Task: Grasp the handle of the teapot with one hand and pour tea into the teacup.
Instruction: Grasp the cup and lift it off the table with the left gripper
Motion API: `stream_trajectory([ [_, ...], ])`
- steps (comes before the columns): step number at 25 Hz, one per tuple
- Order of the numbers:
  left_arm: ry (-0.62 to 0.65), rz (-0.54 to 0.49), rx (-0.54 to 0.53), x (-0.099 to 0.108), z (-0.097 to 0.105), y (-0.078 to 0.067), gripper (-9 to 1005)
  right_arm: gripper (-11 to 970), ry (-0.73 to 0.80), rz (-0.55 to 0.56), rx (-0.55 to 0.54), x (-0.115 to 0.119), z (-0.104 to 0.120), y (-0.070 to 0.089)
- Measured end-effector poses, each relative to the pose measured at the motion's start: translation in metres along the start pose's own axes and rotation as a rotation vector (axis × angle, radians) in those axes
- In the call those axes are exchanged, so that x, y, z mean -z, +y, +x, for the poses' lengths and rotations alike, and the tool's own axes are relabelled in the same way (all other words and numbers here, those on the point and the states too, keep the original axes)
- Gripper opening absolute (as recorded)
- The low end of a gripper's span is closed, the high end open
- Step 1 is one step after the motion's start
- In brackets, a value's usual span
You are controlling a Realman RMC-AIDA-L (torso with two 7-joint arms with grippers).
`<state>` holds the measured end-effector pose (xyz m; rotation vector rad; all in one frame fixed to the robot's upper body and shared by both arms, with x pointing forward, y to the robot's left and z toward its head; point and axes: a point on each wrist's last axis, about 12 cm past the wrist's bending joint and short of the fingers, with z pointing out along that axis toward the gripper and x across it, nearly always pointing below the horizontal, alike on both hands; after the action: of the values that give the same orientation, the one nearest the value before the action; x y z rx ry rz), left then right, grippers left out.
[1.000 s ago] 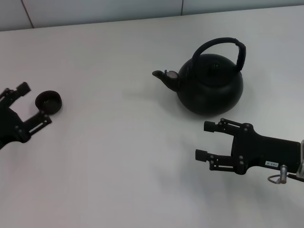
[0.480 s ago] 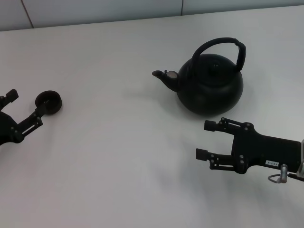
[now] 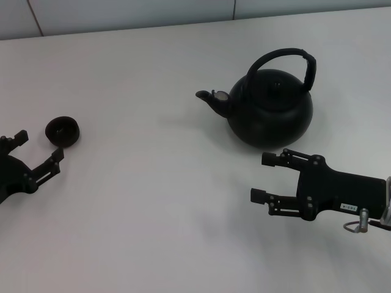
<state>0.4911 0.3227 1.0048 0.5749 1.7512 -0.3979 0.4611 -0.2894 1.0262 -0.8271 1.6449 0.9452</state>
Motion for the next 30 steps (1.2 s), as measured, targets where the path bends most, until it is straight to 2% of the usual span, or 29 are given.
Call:
stream_trajectory([
  [30,0.073,-0.021,-0.021,-0.033,-0.007,0.005,846,825,-0.005,0.005,-0.003,0.000,-0.001,-0.001],
])
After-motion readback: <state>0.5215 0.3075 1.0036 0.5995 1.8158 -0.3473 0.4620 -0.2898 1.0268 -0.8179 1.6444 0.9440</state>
